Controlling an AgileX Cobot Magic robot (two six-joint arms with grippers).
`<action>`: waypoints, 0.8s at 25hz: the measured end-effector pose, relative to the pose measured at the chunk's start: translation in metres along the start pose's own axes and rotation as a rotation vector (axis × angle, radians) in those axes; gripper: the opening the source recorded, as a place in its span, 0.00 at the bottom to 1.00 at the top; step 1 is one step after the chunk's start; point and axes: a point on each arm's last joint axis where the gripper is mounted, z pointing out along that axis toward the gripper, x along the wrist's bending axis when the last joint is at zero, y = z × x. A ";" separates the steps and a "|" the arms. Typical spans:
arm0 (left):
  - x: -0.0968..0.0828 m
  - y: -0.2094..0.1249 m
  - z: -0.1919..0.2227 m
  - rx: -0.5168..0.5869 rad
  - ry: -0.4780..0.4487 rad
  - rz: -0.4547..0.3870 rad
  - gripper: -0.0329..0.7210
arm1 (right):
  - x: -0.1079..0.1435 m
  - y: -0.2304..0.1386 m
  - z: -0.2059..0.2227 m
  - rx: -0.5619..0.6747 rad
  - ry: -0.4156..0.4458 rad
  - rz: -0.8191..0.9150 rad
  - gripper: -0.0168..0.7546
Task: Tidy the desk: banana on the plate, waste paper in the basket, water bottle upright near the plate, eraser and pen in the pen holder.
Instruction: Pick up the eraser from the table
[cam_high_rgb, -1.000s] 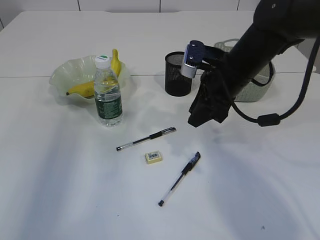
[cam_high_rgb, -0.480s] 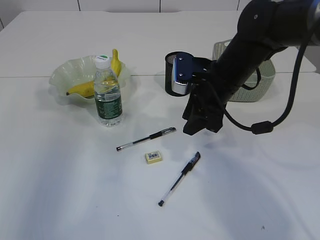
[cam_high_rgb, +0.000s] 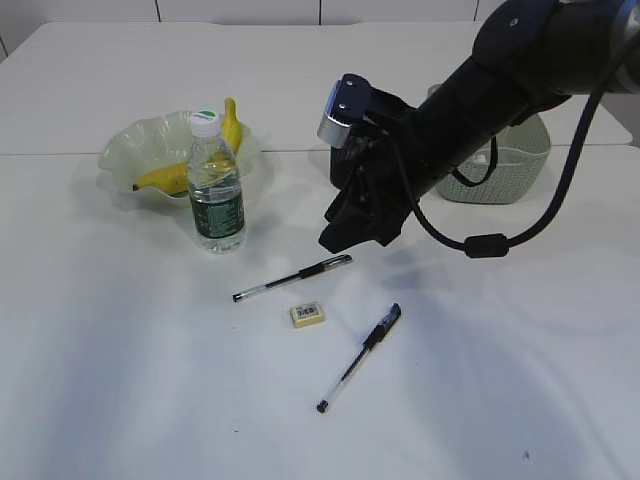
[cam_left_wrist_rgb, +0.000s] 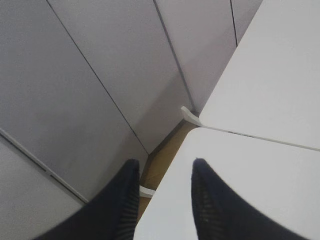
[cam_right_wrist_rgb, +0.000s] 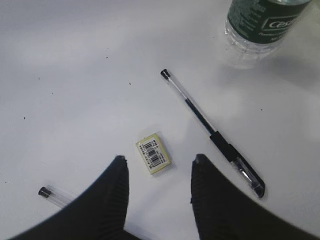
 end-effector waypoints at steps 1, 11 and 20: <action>0.000 0.000 0.000 0.000 0.000 0.000 0.37 | 0.000 0.000 0.000 -0.005 0.001 0.003 0.44; 0.002 -0.001 0.000 0.007 0.018 0.000 0.37 | -0.006 -0.001 0.004 0.013 -0.057 -0.242 0.44; 0.002 -0.001 0.000 0.009 0.024 0.000 0.37 | -0.003 -0.014 0.023 0.123 0.007 -0.337 0.44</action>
